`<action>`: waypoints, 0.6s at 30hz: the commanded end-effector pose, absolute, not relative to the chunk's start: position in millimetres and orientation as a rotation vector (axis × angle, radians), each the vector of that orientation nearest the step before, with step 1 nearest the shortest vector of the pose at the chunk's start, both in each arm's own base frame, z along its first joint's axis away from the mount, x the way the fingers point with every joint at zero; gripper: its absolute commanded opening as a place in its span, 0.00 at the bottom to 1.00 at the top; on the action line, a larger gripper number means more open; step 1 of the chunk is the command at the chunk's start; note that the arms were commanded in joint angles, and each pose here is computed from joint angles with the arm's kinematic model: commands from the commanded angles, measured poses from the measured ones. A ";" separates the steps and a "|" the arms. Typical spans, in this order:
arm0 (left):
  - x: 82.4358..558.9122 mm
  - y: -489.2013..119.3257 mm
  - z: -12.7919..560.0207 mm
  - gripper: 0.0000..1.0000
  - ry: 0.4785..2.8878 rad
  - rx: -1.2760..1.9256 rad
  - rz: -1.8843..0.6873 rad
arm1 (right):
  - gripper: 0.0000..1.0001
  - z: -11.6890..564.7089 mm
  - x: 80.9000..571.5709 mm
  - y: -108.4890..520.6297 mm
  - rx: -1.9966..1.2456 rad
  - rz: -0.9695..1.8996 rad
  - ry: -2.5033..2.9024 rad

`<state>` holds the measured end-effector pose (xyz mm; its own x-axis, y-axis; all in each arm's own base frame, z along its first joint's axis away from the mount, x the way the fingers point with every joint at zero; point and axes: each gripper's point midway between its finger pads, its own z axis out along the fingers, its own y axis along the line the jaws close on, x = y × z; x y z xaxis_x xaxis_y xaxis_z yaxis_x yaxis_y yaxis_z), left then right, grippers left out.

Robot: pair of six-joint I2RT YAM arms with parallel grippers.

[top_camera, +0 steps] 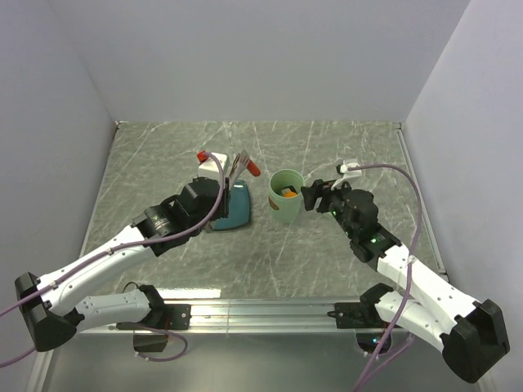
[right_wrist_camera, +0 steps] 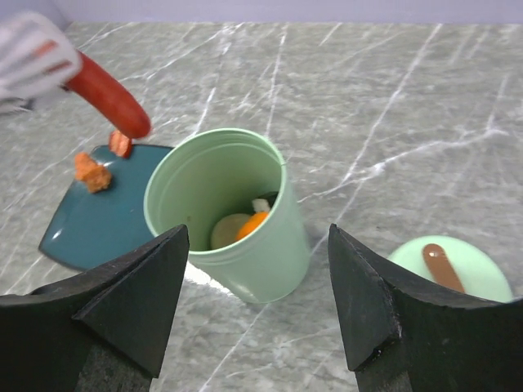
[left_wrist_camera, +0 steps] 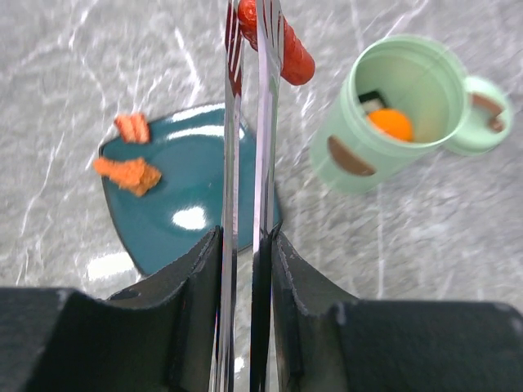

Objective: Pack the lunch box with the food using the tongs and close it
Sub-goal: Place the food into the lunch box

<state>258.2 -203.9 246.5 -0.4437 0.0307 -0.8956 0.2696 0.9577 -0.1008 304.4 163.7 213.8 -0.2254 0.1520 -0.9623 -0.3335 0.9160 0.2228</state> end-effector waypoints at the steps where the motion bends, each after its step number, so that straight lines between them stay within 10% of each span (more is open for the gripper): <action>1: 260.3 -208.2 297.7 0.07 1.891 0.180 -0.320 | 0.76 222.0 306.0 155.0 -0.099 0.455 1.712; 18: 246.3 -253.7 311.4 0.07 1.859 0.303 -0.352 | 0.76 217.6 309.1 146.8 -0.079 0.446 1.717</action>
<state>241.6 -243.4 278.5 -0.3690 0.0964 -0.9244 0.3732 0.9263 -0.0524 309.6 150.4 214.1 -0.2221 0.1737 -0.9594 -0.3010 0.9237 0.2369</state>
